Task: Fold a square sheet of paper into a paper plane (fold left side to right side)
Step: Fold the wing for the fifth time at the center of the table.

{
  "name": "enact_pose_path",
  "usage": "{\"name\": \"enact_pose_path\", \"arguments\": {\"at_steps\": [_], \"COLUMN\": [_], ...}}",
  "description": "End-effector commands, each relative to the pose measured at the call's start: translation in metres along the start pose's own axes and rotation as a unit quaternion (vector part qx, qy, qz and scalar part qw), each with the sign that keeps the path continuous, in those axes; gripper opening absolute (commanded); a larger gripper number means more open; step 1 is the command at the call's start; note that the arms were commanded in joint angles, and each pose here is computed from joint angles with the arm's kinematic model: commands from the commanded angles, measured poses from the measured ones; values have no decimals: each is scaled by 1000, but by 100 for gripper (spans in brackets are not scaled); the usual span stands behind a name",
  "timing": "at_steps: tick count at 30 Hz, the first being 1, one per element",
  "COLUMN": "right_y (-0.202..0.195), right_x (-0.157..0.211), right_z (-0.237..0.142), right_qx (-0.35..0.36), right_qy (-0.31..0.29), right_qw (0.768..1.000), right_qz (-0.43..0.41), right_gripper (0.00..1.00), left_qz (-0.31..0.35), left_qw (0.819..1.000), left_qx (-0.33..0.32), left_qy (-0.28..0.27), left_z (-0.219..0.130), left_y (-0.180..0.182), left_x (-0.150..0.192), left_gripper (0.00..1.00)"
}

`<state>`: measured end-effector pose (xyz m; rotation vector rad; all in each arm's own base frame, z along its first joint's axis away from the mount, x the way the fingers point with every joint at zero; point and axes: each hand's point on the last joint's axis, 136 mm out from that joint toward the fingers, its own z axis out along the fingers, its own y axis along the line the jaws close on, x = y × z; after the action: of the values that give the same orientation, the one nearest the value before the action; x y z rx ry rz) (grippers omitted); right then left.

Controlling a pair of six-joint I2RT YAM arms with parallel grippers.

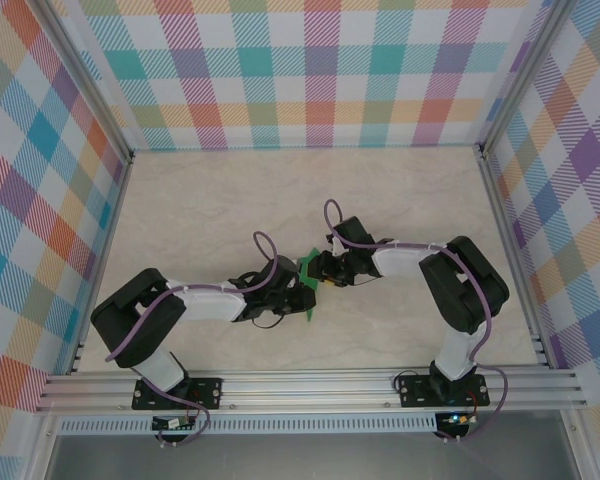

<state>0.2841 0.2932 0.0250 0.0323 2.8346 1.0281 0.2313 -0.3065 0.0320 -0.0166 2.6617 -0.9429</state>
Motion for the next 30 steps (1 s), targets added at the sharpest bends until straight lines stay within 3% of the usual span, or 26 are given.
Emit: {"name": "enact_pose_path", "arguments": {"at_steps": [1,11,19,30], "right_y": [-33,-32,-32,-34], "right_x": [21,22,22,24], "right_z": [12,11,11,10], "right_qx": [60,61,62,67], "right_qy": [36,37,39,40], "right_qw": [997,997,997,997], "right_qz": [27,24,23,23], "right_gripper": [46,46,46,46], "left_qz": [-6,-1,-30,-73], "left_qw": [1000,999,998,996], "left_qx": [12,26,12,42], "left_qy": [-11,-27,-48,-36], "left_z": [-10,-34,-59,-41], "left_y": [-3,-8,10,17], "left_x": [-6,-12,-29,-63], "left_gripper": [28,42,52,43]}}
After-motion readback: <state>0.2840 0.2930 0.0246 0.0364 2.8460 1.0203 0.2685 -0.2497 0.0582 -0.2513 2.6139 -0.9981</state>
